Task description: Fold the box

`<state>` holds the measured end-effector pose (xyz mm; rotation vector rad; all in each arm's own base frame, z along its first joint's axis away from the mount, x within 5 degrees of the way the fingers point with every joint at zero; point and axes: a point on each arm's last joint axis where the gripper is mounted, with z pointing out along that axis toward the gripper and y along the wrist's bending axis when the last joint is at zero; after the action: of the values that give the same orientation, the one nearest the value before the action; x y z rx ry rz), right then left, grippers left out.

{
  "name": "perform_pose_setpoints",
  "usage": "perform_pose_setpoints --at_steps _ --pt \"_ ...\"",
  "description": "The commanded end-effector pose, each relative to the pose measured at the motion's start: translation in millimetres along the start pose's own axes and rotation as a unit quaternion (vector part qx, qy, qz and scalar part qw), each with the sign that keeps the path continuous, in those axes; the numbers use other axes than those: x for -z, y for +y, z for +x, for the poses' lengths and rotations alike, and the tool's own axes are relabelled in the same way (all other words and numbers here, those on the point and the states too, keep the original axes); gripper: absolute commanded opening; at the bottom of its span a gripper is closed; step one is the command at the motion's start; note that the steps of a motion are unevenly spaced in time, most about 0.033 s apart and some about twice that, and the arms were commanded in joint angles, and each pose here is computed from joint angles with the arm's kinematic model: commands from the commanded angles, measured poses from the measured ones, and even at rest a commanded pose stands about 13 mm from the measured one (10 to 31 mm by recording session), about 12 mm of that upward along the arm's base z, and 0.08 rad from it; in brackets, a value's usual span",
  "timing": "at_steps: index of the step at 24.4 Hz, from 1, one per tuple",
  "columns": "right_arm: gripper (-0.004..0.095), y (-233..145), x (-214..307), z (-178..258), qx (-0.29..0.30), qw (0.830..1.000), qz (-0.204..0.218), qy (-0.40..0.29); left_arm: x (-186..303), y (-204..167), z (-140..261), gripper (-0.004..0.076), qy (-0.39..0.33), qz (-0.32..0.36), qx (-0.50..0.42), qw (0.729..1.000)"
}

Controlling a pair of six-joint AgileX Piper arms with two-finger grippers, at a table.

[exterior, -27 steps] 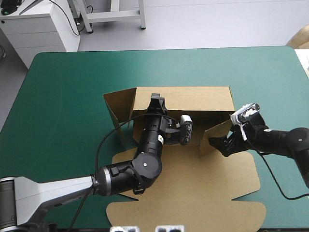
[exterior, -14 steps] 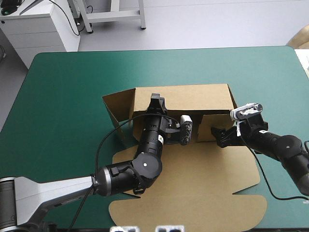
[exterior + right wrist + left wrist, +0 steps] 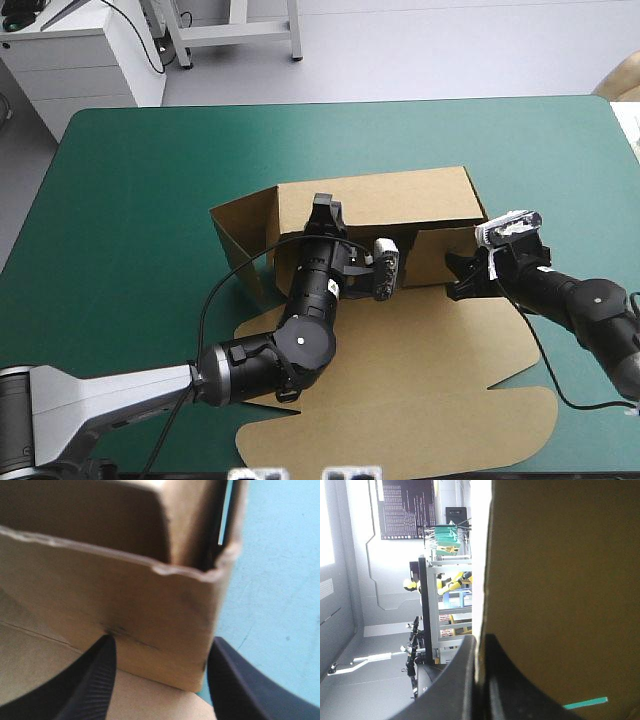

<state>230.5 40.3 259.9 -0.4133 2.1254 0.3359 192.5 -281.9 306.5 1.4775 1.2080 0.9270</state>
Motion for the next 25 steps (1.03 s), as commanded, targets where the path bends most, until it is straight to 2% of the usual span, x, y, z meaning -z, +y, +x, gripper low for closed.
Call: perform_pose_setpoints --at_steps 1,4,9,15,17,20,22,25 --pt "0.0276 -1 0 -12 0.018 0.999 0.001 -0.03 9 26 3 -0.0008 -0.01 -0.049 0.015 0.999" --pt "0.019 -1 -5 -14 0.034 0.998 -0.007 -0.043 9 25 1 -0.0008 -0.015 -0.047 0.014 0.999" --pt "0.0189 0 -13 -12 0.036 0.998 -0.025 -0.043 9 25 0 -0.0008 -0.022 -0.044 0.013 0.999" --pt "0.0197 -1 -15 -11 0.033 0.998 -0.025 -0.041 9 25 0 -0.0008 -0.022 -0.044 0.013 0.999" --pt "0.027 0 -15 -11 0.038 0.998 -0.028 -0.039 9 25 0 -0.0008 -0.022 -0.044 0.013 0.999" --pt "0.0532 0 -15 -11 0.038 0.998 -0.031 -0.039 9 25 0 -0.0008 -0.022 -0.044 0.013 0.999" --pt "0.0672 -1 -15 -11 0.031 0.998 -0.028 -0.042 9 25 0 -0.0008 -0.022 -0.044 0.013 0.999" --pt "0.0688 -4 -15 -13 0.026 0.998 -0.01 -0.052 9 25 0 -0.0008 -0.022 -0.044 0.013 0.999"
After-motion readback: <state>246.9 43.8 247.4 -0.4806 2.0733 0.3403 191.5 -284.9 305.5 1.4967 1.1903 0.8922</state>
